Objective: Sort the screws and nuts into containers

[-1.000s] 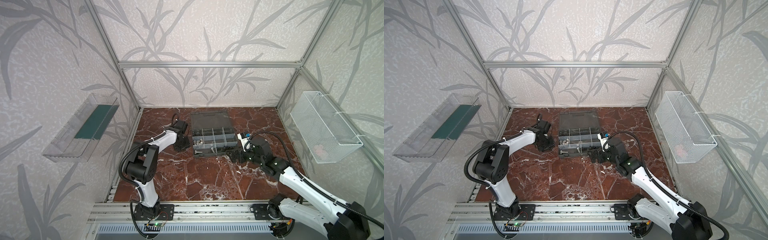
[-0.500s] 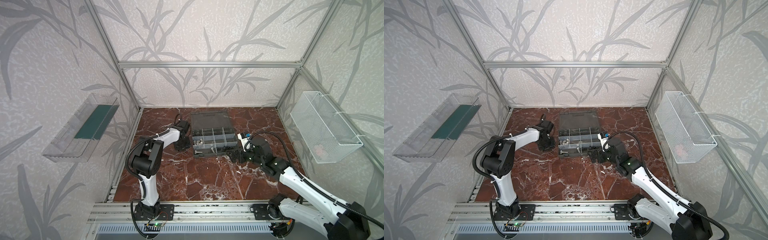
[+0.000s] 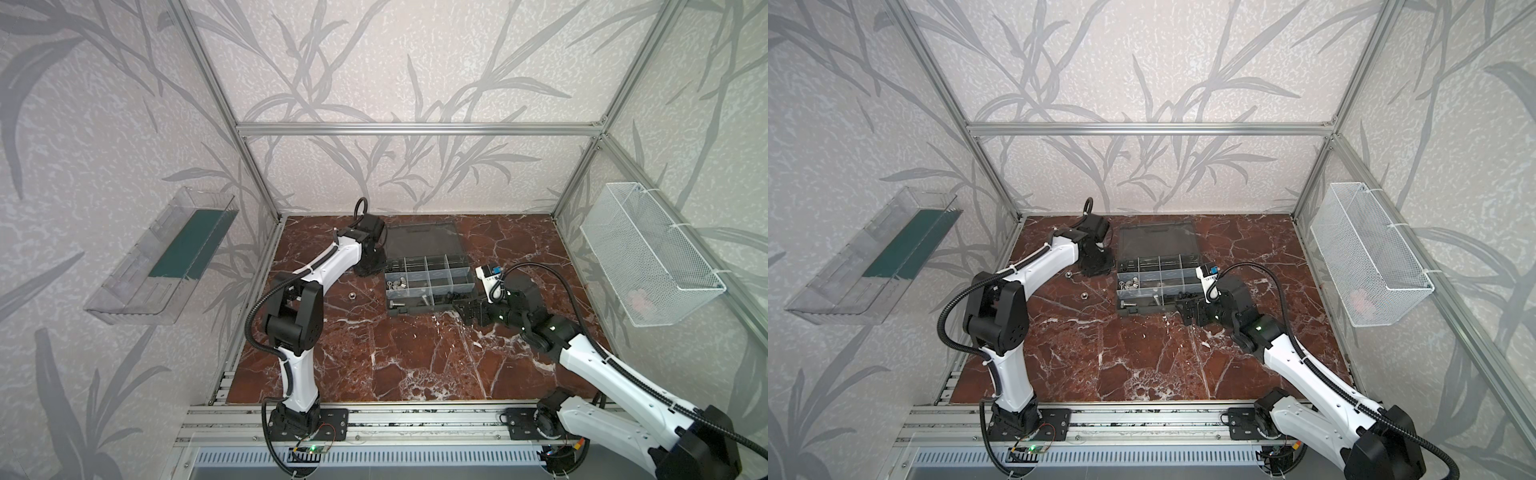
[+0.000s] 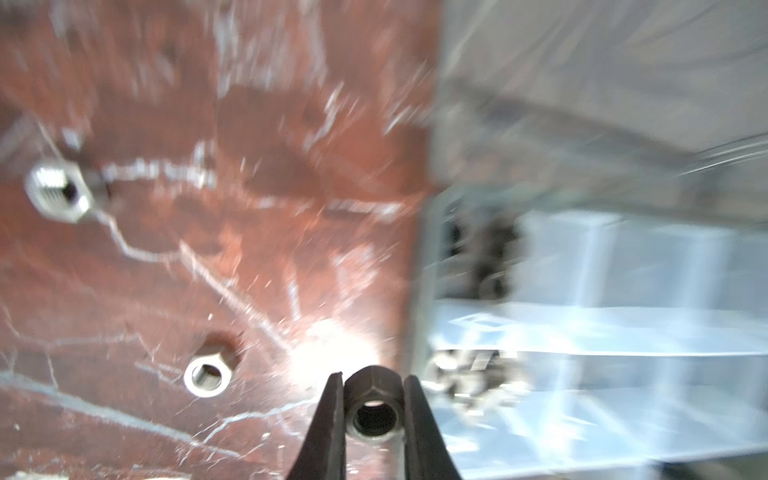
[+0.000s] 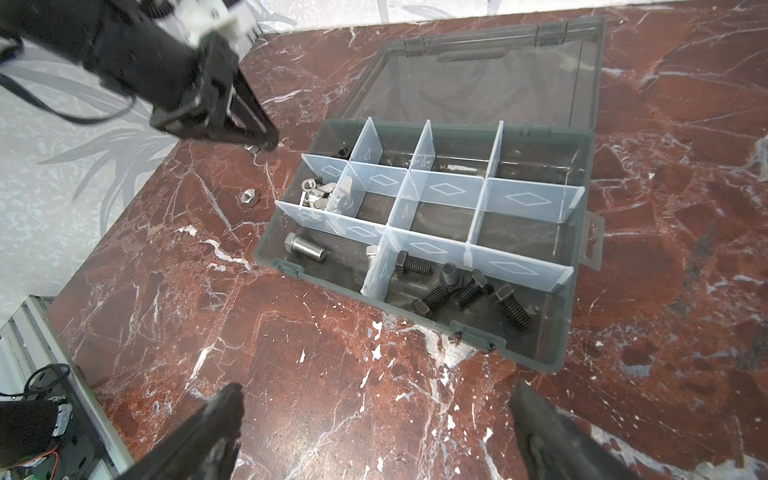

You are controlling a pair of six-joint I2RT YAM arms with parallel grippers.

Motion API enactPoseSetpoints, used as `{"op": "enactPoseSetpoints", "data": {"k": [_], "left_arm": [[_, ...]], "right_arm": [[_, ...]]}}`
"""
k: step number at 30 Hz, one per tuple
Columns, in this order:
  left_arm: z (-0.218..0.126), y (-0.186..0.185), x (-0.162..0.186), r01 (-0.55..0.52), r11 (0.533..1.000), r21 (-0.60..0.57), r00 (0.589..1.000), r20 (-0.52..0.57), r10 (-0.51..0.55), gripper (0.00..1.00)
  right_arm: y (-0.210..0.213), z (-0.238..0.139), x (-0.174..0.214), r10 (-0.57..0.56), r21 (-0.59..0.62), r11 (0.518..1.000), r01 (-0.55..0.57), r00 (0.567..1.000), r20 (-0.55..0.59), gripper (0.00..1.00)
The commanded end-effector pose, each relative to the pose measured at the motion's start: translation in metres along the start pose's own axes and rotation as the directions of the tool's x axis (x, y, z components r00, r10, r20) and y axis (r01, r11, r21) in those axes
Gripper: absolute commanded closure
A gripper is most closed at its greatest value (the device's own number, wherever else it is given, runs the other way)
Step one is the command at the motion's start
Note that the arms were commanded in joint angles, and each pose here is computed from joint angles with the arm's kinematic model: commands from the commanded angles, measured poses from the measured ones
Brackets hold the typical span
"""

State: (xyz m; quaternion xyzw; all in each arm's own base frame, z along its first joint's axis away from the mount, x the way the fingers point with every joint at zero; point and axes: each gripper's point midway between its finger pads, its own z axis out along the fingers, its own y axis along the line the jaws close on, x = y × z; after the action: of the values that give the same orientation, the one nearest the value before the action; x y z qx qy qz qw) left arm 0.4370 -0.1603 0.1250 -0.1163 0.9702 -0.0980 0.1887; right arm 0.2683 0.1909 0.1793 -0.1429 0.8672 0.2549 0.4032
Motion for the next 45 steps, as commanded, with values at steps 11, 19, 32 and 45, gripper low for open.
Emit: {"op": "enactPoseSetpoints", "data": {"k": [11,19,32,45], "left_arm": [[0.035,-0.042,-0.003,-0.048,0.999,0.015,0.996,-0.073,0.049,0.82],[0.021,-0.043,0.000,-0.064,0.997,0.041,0.996,-0.056,0.066,0.54],[-0.018,0.086,0.049,0.031,0.975,-0.221,0.995,-0.083,-0.051,0.38],[0.043,0.118,0.069,0.036,0.961,-0.274,0.982,-0.168,-0.084,0.47]], "right_arm": [[-0.007,-0.010,-0.001,-0.019,0.035,0.999,0.018,1.000,0.023,0.01],[-0.006,-0.007,-0.001,-0.015,0.021,1.000,0.015,1.000,0.019,0.01],[-0.001,0.000,-0.001,-0.006,-0.010,1.000,0.006,1.000,0.014,0.01],[-0.002,-0.001,0.000,-0.007,-0.003,1.000,0.007,1.000,0.010,0.01]]}}
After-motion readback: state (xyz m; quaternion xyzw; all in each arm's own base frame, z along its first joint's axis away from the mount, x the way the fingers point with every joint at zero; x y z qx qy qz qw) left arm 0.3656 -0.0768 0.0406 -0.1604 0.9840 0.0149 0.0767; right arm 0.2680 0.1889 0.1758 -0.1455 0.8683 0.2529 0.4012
